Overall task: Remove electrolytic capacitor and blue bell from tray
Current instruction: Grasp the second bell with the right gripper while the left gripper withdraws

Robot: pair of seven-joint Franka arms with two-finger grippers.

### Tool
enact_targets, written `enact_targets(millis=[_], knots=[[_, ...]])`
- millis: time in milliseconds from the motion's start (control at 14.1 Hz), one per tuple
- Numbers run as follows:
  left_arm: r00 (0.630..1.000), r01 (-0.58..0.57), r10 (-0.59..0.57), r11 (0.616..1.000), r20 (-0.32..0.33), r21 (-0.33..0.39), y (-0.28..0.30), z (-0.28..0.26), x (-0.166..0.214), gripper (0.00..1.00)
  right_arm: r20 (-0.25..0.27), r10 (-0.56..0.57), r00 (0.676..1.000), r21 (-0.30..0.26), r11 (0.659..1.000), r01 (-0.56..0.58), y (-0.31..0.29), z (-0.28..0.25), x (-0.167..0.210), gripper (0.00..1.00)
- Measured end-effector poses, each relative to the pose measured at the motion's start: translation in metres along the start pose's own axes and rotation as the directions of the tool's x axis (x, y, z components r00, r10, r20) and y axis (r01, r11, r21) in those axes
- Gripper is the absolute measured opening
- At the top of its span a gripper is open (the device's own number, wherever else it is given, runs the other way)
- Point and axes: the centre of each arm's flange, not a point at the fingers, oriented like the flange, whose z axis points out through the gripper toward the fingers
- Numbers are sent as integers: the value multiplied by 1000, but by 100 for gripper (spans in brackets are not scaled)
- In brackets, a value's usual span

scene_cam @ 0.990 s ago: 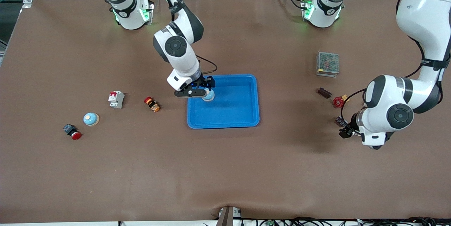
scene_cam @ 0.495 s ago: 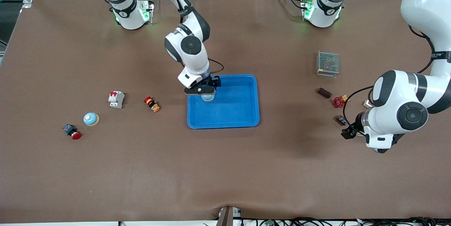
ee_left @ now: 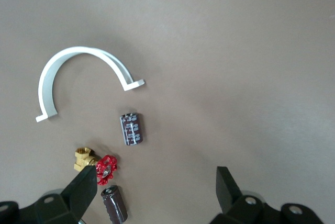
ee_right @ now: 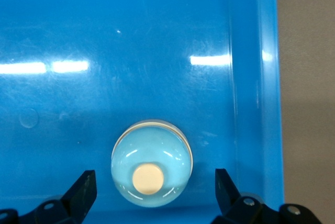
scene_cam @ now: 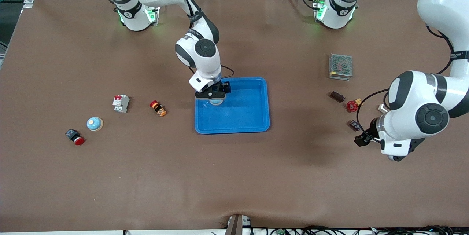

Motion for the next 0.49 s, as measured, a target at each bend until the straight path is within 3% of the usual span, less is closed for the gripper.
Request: enact_targets(millis=[495], knots=[[984,-171,171,985,-51,10,-13,-58,-8,100,-2,7,1000,6,1000,-7,-4,18,1,100]])
